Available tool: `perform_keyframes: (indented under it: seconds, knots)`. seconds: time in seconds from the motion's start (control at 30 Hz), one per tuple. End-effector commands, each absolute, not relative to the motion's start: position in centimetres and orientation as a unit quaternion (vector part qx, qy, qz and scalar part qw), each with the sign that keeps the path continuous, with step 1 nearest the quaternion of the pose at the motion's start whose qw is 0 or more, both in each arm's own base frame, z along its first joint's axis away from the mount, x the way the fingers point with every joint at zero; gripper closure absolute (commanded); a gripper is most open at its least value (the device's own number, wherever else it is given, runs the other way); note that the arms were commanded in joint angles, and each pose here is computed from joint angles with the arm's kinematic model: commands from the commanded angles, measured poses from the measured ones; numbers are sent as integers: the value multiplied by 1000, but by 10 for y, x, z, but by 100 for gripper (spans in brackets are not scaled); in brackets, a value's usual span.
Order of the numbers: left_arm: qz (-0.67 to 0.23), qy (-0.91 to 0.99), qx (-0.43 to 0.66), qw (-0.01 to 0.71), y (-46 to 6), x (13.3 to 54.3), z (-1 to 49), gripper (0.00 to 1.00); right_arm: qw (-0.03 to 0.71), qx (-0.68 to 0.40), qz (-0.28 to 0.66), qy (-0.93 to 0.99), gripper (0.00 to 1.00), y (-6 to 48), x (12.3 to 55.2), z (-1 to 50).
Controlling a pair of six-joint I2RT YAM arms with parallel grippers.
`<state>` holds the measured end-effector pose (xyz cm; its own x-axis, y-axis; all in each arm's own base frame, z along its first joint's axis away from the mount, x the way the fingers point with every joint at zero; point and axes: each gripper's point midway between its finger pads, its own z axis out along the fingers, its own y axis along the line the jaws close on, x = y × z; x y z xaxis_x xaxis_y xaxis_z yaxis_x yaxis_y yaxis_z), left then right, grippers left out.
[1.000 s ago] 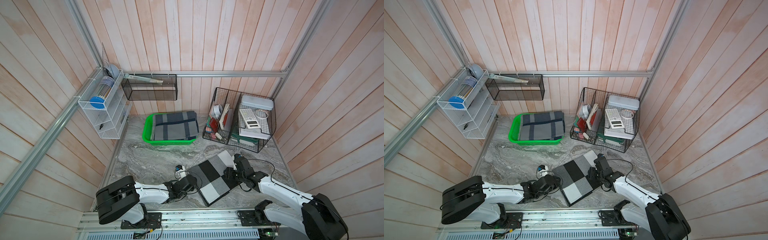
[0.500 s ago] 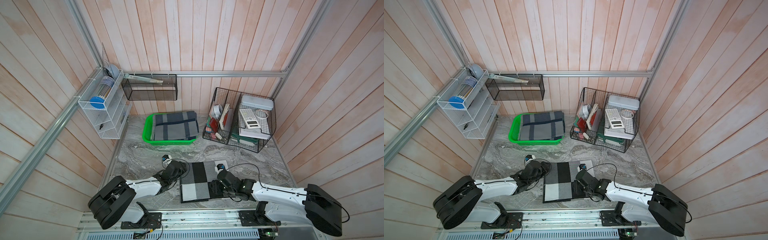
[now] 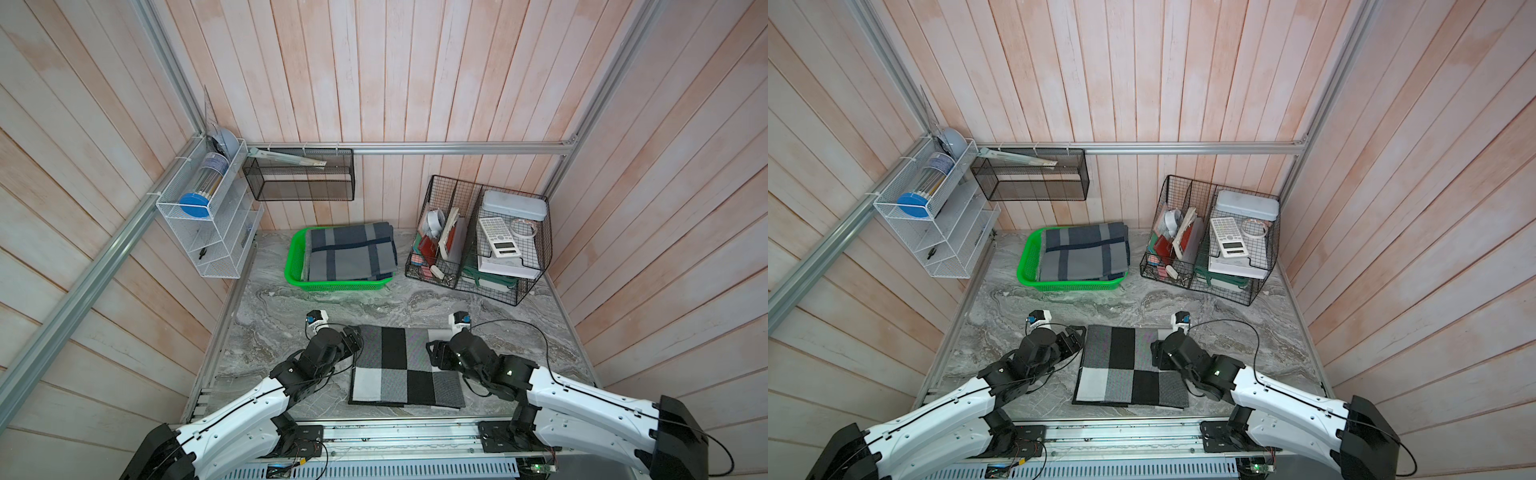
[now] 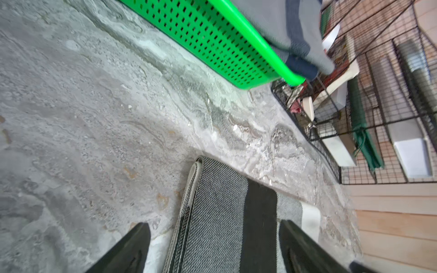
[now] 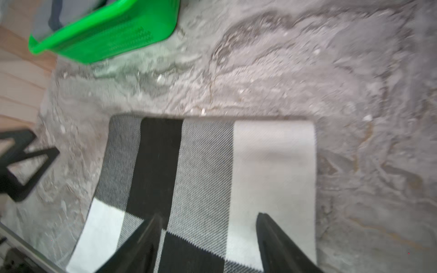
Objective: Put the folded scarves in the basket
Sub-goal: Move the scarf to the center of the board, then pick up the scarf at the center of the board.
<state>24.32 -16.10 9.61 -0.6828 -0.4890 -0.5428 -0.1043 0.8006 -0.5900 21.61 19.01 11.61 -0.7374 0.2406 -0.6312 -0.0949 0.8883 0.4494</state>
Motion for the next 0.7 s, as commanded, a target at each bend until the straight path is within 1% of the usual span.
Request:
perform_keyframes:
  seconds: [0.0,0.07,0.17,0.3,0.5,0.6,0.67]
  knots:
    - [-254,904,-131,319,-167,231,76,10,373,62,226,898,29,162,229,113]
    - [-242,911,-122,311,-169,233,73,10,378,75,233,893,28,151,235,113]
    - [-205,923,-117,305,-165,238,69,10,366,96,230,897,27,134,241,100]
    - [-173,931,-114,302,-162,242,65,14,339,107,225,907,28,124,242,79]
    - [-176,931,-112,300,-165,245,58,21,315,95,242,913,32,135,242,66]
    - [-182,931,-114,296,-169,246,54,28,309,92,244,915,33,137,243,60]
    - [-189,930,-113,294,-172,247,52,29,304,87,246,916,34,140,243,57]
